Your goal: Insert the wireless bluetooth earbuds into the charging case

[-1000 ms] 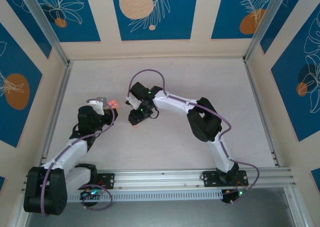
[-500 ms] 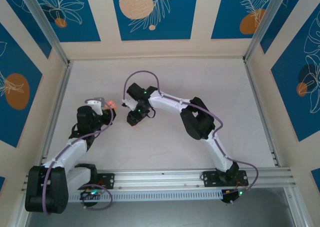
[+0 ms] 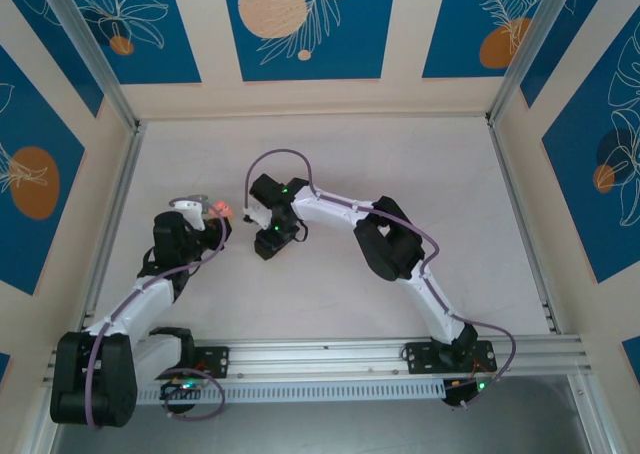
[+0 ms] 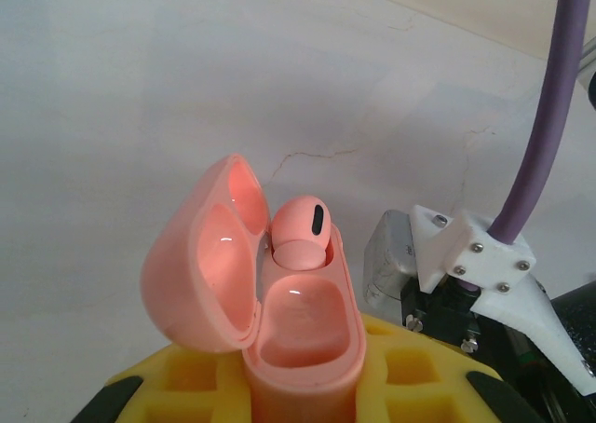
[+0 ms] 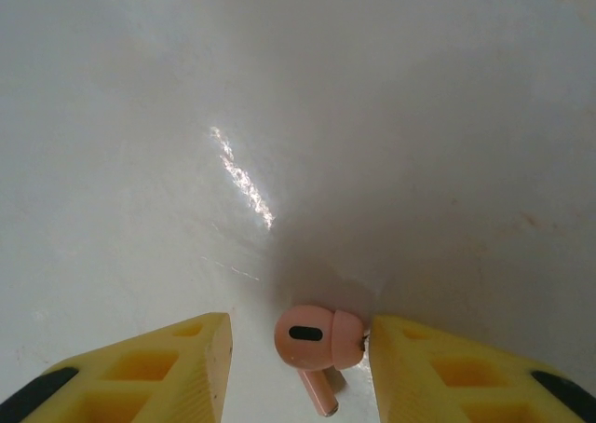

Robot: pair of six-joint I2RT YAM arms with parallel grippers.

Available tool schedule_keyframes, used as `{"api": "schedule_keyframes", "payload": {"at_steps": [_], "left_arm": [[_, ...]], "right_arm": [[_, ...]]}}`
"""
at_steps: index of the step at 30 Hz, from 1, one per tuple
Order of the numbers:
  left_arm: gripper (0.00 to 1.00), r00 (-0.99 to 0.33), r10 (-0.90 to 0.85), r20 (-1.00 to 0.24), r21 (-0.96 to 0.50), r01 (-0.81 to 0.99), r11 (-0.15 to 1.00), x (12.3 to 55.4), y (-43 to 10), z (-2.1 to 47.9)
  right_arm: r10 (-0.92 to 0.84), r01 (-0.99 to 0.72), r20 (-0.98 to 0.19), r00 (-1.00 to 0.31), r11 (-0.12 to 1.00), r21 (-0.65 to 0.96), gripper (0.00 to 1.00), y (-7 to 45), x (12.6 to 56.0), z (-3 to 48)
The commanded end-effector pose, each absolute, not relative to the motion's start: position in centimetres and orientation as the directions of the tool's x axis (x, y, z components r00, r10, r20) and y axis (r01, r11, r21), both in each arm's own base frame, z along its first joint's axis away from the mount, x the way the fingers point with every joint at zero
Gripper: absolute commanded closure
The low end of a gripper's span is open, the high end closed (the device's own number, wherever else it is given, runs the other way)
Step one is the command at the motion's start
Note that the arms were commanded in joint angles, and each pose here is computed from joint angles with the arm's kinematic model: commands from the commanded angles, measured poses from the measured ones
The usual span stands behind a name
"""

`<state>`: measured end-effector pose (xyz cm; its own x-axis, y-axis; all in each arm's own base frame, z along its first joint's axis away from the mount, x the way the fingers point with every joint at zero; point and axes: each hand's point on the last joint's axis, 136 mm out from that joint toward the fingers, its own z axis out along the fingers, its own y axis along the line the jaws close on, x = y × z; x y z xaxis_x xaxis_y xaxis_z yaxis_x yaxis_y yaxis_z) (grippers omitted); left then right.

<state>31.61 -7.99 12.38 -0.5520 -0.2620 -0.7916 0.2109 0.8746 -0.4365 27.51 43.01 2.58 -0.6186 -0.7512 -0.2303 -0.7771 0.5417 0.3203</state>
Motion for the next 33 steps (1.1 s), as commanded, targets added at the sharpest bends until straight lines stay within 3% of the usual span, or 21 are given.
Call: {"api": "schedule_keyframes", "payload": {"at_steps": [1,8,19,33], "left_arm": [[1.00,-0.552,-0.282,-0.785,-0.449,0.192,0.873,31.7,-7.5,12.4],[1.00,-0.551,-0.282,-0.785,-0.449,0.193,0.873,31.7,-7.5,12.4],[1.00,-0.550,-0.280,-0.787,-0.449,0.198,0.871,31.7,-7.6,12.4],[1.00,-0.543,-0.255,-0.800,-0.446,0.256,0.857,31.8,-8.5,12.9]], "right_arm": [[-0.752,-0.766,-0.189,-0.632,0.567,0.304,0.56,42.8,27.2,1.8],[-0.744,-0.755,-0.176,-0.645,0.586,0.294,0.59,42.9,27.2,0.8],[-0.740,-0.751,-0.152,-0.655,0.618,0.233,0.71,42.2,26.9,1.0],[-0.572,-0.640,-0.287,-0.768,0.691,0.336,0.74,41.2,28.1,5.0]]}}
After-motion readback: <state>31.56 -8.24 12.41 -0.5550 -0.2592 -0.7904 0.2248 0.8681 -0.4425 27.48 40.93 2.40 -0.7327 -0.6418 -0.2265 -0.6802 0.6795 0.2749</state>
